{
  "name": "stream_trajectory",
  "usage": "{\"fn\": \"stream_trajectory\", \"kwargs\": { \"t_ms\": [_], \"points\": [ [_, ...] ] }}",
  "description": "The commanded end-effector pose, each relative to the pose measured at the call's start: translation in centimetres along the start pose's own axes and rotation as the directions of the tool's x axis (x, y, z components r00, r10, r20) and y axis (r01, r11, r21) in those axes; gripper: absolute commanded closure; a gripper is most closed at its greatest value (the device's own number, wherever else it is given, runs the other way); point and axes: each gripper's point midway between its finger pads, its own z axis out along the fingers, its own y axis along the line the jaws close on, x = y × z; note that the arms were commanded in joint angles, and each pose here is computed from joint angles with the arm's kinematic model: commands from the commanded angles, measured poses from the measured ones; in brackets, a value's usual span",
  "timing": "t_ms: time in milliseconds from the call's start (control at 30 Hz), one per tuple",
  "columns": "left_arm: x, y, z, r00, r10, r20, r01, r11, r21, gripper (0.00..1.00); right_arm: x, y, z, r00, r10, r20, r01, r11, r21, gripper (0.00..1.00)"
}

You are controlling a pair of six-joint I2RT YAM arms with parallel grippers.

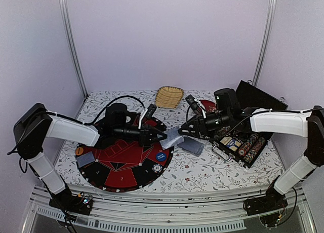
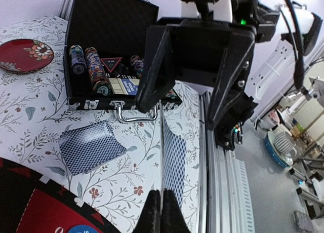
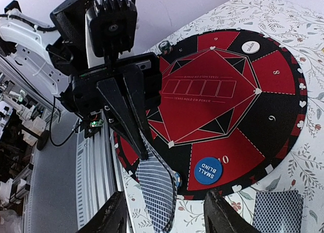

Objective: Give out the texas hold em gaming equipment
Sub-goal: Pass from the right arm to the left, then pass from the left arm to the right

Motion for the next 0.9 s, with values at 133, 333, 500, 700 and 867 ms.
{"fn": "stream_trajectory", "kwargs": {
  "t_ms": [133,333,500,700,867],
  "points": [
    [0.5,-0.9,1.7,0.983,0.113,-0.143,-0.105,0.992,0.063,1.0,0.3,0.7,0.0,0.99,-0.123,-0.073,0.12,0.991,-0.053,0.52],
    [0.5,-0.8,2.8,0.981,0.103,-0.162,-0.087,0.991,0.106,1.0,0.9,-0.5,0.8,0.989,-0.107,-0.098,0.105,0.994,-0.032,0.8],
    [0.3,1.2,2.9,0.983,0.076,-0.166,-0.079,0.997,-0.015,0.82,-0.3,-2.1,-0.2,0.996,-0.081,-0.035,0.085,0.991,0.106,0.98],
    [0.0,7.6,0.3,0.989,-0.069,-0.13,0.022,0.943,-0.331,0.45,1.5,-10.0,-3.2,0.948,0.286,0.143,-0.319,0.867,0.383,0.98],
    [0.4,8.8,-1.1,0.987,-0.089,-0.13,0.029,0.913,-0.407,0.42,2.0,-11.9,-3.5,0.862,0.413,0.294,-0.5,0.79,0.356,0.98]
  ]
}}
